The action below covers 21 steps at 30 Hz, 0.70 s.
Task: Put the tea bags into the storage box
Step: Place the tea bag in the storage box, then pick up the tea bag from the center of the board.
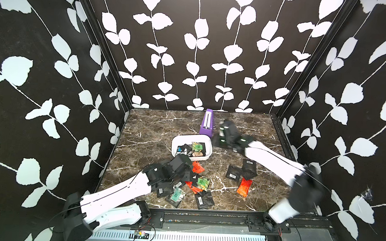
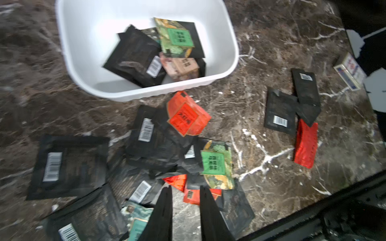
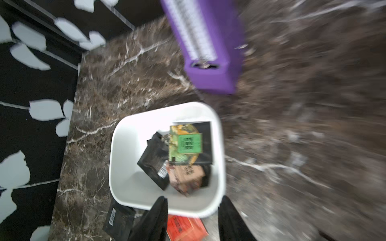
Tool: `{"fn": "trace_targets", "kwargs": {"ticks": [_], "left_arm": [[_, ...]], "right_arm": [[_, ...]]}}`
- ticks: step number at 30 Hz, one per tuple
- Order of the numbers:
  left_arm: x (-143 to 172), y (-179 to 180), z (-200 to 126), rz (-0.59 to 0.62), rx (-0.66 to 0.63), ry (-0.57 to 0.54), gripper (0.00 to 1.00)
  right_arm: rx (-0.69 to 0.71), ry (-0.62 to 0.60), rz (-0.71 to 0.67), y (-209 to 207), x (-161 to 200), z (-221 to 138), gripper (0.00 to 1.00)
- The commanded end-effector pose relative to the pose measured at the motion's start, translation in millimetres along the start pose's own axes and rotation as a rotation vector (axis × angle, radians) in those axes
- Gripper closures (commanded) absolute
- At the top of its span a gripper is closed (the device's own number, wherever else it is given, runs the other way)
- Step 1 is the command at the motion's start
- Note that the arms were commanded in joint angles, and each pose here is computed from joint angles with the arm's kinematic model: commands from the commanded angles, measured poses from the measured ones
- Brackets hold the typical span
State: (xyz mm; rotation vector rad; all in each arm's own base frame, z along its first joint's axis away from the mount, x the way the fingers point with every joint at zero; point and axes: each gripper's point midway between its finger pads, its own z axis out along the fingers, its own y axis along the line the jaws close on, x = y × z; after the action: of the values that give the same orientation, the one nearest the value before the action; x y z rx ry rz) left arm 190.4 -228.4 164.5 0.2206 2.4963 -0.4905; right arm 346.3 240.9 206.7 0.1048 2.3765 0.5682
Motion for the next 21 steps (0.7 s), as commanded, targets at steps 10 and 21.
{"fn": "trace_targets", "kwargs": {"ticks": [10, 21], "left_arm": [[-16, -149, 58, 0.111, 0.336, 0.173, 0.91], [6, -194, 138, 0.129, 0.327, 0.299, 0.99]], "right_arm": [[0.186, 0.013, 0.219, -156, 108, -61, 0.65], [0.121, 0.048, 0.447, -192, 143, -33, 0.7]]}}
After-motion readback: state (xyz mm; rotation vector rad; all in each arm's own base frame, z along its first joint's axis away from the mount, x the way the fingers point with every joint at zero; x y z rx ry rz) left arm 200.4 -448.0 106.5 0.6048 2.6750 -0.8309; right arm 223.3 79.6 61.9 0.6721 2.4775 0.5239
